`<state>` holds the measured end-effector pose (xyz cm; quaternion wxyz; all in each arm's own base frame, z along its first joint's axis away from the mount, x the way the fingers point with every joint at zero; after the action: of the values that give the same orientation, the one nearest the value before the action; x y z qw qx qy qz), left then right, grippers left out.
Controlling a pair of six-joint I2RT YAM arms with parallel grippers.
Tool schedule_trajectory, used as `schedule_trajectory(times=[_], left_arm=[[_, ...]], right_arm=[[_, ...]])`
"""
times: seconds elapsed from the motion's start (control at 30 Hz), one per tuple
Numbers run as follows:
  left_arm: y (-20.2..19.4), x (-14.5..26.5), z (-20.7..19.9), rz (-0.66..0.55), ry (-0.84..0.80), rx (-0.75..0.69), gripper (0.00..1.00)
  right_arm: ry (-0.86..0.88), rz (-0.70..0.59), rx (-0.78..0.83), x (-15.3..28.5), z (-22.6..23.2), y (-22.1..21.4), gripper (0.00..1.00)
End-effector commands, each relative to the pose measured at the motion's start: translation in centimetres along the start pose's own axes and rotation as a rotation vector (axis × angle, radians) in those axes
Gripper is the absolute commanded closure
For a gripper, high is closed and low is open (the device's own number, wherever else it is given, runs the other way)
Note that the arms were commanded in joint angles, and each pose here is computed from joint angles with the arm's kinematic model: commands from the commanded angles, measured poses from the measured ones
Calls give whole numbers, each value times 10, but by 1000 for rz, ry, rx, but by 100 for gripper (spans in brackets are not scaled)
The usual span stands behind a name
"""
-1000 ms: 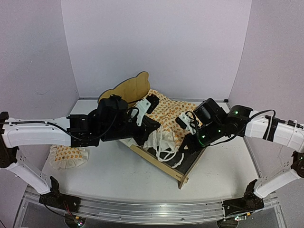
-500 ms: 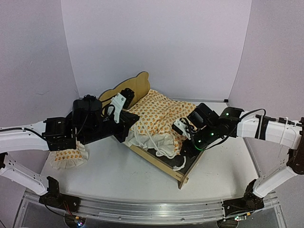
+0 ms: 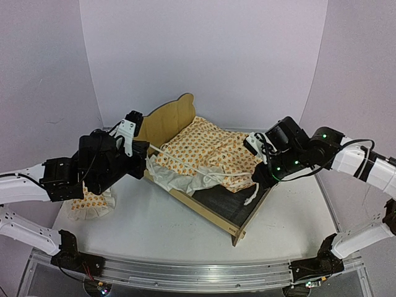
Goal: Set up the pet bed
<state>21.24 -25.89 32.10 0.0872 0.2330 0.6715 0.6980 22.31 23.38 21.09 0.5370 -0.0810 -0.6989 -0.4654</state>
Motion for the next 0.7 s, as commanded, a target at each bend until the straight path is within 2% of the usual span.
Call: schedule_trajectory(times=[0.0,0.27,0.33,0.43,0.5,0.67], left_arm=[[13,3,22,-30,139,0,100],[-5,-6,-4,21,-10,-12,100],[-7,-8,-6,26,-17,-5,100],[-10,-12,-6,22,8,-19,100],[-3,-15,-5,13,30,-37,100],[14,-20,-1,-10,64,-71,100]], right_arm=[[-165,-113,-31,45,-30,19,100],[-137,-237,-32,79,-27,60,100],[-54,-247,-25,82,-15,61,100],[169,-300,34,83,19,59,100],[283,-329,38,72,36,55,100],[408,-238,-42,17,54,46,100]])
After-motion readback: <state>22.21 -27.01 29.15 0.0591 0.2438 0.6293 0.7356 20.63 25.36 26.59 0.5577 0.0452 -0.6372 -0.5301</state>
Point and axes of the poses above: each gripper's point midway between its finger pads, its own x axis back along the fingers, its own z axis along the line the jaws close on, y = z × x, the point moved 2 cm from there along x, back along the fingers, and after that the axes turned 4 degrees about x, right-handed, at the moved point
